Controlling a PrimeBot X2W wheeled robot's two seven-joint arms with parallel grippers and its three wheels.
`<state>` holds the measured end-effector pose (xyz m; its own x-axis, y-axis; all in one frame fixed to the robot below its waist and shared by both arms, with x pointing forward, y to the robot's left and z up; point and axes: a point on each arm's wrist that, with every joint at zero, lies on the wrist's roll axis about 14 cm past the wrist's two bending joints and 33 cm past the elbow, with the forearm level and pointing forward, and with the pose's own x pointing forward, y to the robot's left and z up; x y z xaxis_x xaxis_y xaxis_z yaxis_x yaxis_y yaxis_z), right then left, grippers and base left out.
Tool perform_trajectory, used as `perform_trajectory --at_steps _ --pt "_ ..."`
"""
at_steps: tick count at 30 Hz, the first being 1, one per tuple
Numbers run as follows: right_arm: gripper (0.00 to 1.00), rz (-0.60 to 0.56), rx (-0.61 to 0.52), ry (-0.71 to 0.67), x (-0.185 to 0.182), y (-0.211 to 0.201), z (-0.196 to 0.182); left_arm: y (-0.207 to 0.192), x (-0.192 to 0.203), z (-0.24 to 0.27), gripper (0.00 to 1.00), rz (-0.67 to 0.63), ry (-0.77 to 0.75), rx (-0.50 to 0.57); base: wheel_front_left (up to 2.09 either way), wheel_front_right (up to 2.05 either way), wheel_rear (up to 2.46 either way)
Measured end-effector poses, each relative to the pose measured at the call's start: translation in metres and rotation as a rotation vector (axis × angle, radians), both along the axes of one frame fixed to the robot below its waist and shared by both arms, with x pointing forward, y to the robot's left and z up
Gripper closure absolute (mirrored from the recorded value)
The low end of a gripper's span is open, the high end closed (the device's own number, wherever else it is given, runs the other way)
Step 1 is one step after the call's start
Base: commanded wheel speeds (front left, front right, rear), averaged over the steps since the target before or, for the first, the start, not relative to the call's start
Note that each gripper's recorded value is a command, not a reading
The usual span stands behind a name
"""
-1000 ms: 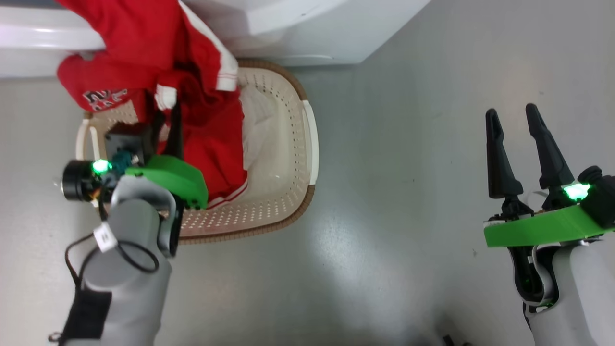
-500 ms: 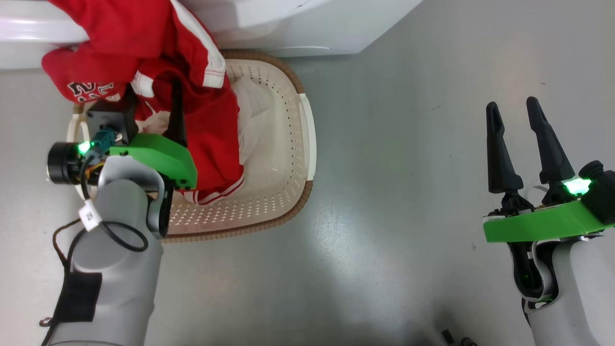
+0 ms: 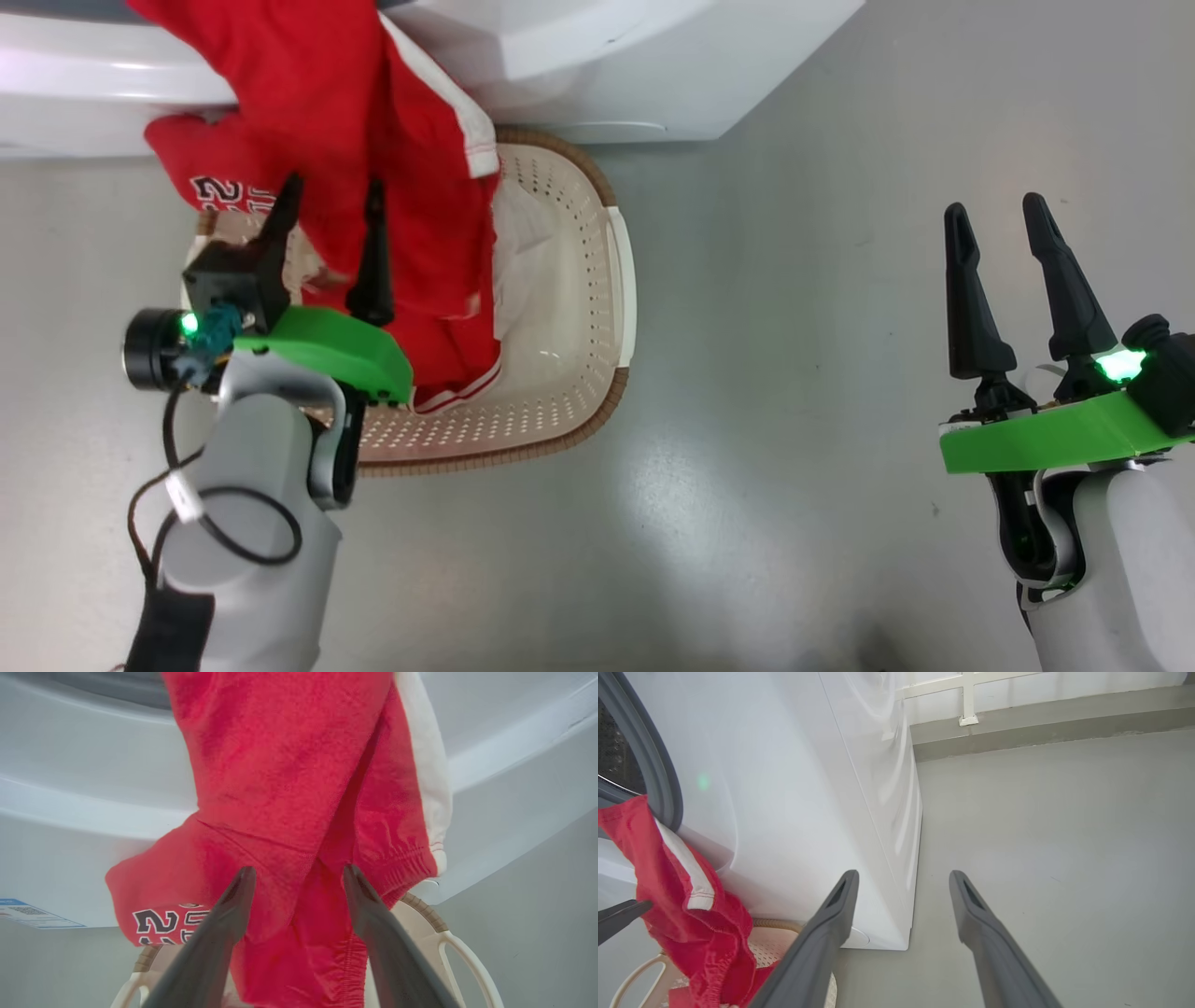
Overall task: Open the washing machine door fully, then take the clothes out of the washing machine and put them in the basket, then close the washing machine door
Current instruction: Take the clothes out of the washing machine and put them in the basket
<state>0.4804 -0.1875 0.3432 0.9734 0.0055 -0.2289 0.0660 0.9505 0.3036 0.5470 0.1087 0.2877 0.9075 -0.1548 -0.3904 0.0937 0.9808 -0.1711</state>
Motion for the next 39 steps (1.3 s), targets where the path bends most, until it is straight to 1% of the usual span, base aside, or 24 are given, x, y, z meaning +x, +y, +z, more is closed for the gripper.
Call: perform_trajectory --at_steps 8,22,28,36,39 --pt "0.00 0.018 -0.002 -0.023 -0.001 0.003 0.013 0.008 -0.009 0.039 0.00 0.027 -0.109 -0.008 0.00 0.00 0.00" --pt "0.00 0.033 -0.013 -0.037 -0.015 0.003 0.029 0.034 -0.047 0.091 0.00 0.092 -0.235 0.002 0.00 0.00 0.00" --pt "0.00 0.031 -0.015 -0.036 -0.016 0.002 0.030 0.039 -0.061 0.097 0.00 0.112 -0.246 0.005 0.00 0.00 0.00" --pt "0.00 0.029 -0.016 -0.023 -0.016 0.001 0.024 0.038 -0.057 0.096 0.00 0.114 -0.252 -0.001 0.00 0.00 0.00" --pt "0.00 0.030 -0.015 -0.019 -0.016 0.002 0.021 0.036 -0.049 0.096 0.00 0.102 -0.261 -0.003 0.00 0.00 0.00"
